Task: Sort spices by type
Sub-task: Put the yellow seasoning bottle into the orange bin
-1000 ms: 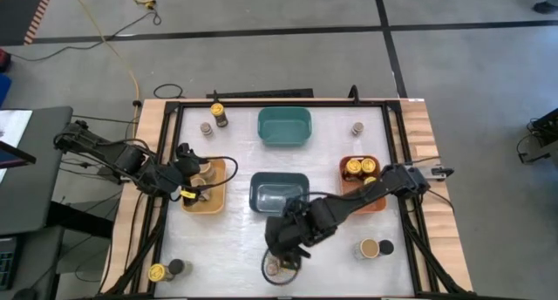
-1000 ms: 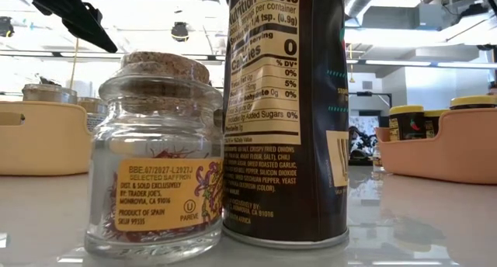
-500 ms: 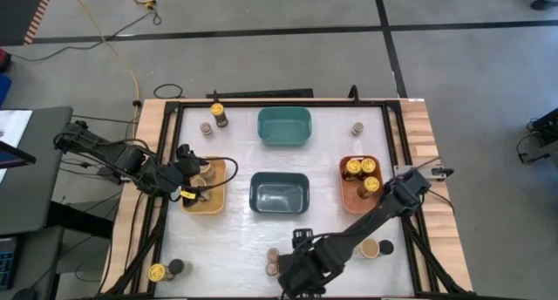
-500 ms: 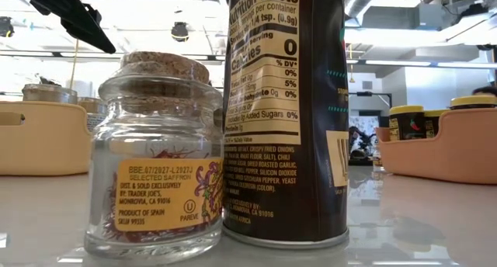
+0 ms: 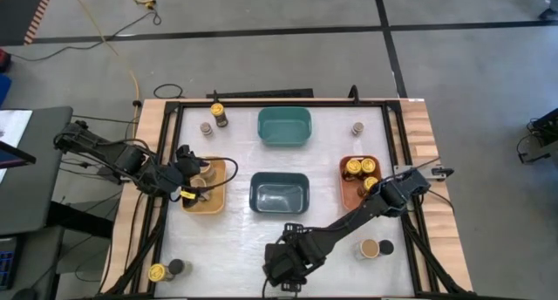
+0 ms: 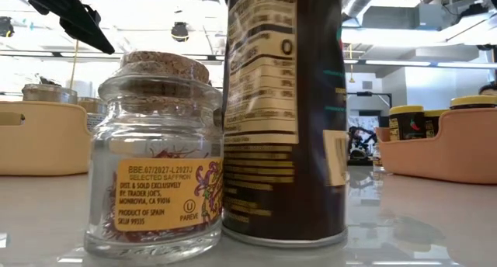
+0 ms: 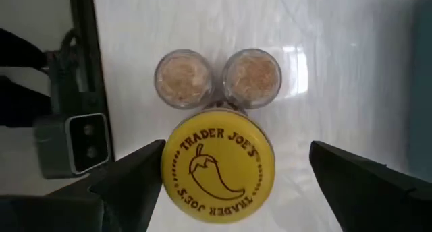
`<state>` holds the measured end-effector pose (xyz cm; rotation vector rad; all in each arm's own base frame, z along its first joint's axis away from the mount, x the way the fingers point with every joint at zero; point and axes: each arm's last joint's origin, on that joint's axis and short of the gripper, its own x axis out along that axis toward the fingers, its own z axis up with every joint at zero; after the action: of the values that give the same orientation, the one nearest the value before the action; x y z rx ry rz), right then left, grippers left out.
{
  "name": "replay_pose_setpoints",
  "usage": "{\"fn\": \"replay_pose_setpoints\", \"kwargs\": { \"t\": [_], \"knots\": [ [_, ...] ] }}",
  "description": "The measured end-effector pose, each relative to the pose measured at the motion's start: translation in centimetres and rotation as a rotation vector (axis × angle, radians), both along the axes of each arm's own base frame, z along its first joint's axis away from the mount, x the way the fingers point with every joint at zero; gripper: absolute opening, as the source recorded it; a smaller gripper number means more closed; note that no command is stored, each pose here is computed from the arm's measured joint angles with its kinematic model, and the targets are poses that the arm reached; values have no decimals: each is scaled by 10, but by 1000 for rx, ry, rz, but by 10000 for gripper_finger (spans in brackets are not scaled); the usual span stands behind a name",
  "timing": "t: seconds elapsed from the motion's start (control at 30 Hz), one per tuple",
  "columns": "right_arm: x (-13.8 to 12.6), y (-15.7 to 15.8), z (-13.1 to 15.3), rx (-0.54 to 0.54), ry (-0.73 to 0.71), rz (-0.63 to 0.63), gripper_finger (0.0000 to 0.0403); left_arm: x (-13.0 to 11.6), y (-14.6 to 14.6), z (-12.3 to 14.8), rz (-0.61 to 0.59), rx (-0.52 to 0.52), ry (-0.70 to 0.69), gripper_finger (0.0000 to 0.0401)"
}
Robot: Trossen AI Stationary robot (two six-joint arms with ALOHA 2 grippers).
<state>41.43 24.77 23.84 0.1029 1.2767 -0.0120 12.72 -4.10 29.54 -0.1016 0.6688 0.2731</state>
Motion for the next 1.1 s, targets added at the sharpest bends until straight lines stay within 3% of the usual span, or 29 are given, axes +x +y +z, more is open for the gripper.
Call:
{"fn": "replay_pose_setpoints", "kwargs": {
  "t": [0.2, 0.7, 0.93, 1.1],
  "knots": [
    [-1, 0, -1, -7, 11, 8, 372, 0, 0, 0, 3, -5, -1, 359],
    [0, -1, -1, -19, -4, -19, 248, 0, 0, 0, 5, -6, -2, 359],
    [-2, -2, 1, -23, 7, -75, 247, 0, 0, 0, 5, -6, -2, 359],
    [-13, -8, 5, -43, 88, -209, 247, 0, 0, 0, 5, -6, -2, 359]
  ]
}}
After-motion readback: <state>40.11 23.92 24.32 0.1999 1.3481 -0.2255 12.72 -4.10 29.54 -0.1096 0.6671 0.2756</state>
